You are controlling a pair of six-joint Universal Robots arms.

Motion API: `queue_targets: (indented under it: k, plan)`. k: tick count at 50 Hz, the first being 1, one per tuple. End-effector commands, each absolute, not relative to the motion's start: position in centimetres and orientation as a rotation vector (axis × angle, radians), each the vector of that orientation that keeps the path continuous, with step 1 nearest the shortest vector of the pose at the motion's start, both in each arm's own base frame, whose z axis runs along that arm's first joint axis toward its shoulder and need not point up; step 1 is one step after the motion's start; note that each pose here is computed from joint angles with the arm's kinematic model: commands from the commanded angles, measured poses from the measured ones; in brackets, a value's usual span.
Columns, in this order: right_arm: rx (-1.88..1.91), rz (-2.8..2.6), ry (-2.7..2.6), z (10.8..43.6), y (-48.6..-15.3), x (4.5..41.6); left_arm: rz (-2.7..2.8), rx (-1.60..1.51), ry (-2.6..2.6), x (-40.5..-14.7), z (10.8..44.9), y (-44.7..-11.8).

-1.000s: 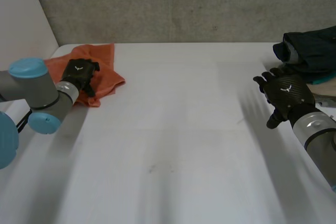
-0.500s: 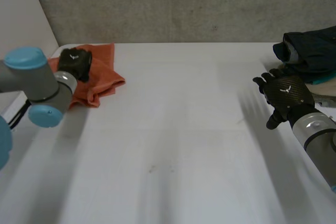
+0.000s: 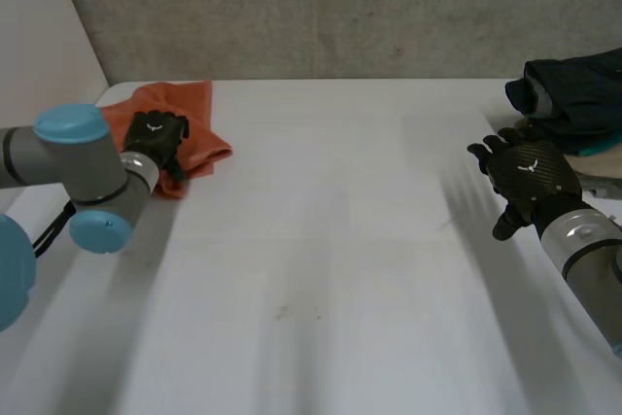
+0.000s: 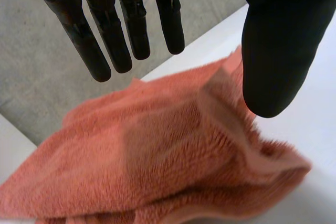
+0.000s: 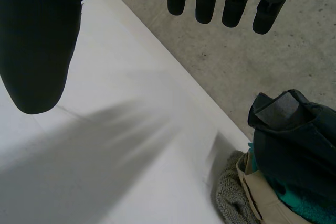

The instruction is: Fold the laundry.

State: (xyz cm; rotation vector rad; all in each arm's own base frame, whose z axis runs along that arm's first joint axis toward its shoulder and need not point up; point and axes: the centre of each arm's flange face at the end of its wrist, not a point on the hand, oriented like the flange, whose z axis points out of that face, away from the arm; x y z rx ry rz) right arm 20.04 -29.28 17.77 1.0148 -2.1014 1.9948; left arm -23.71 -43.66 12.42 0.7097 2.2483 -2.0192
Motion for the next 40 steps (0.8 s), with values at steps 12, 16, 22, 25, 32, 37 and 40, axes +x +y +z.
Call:
queue_targets:
  k: [12,16,22,25,32,37,40]
  plan:
    - [1.011,2.001,-2.09,17.9,-29.4,20.0,-1.977,0.625,2.224,-21.8,10.2,-46.1]
    - [1.008,2.003,-2.089,17.9,-29.5,20.0,-2.021,0.641,2.199,-22.9,11.9,-45.5]
    - [0.999,2.003,-2.087,18.0,-29.6,19.8,-2.309,0.647,2.001,-26.1,23.6,-42.0]
    - [0.995,2.01,-2.078,18.3,-29.6,19.8,-2.44,0.641,1.949,-27.6,27.6,-39.6]
    - [0.984,2.023,-2.067,18.8,-29.6,19.7,-2.811,0.632,1.823,-30.9,37.2,-31.6]
    - [0.957,2.047,-2.07,19.5,-29.5,19.6,-3.009,0.664,1.763,-32.8,41.0,-26.5]
    - [0.938,2.067,-2.079,20.0,-29.3,19.6,-3.064,0.693,1.726,-33.5,41.9,-25.0]
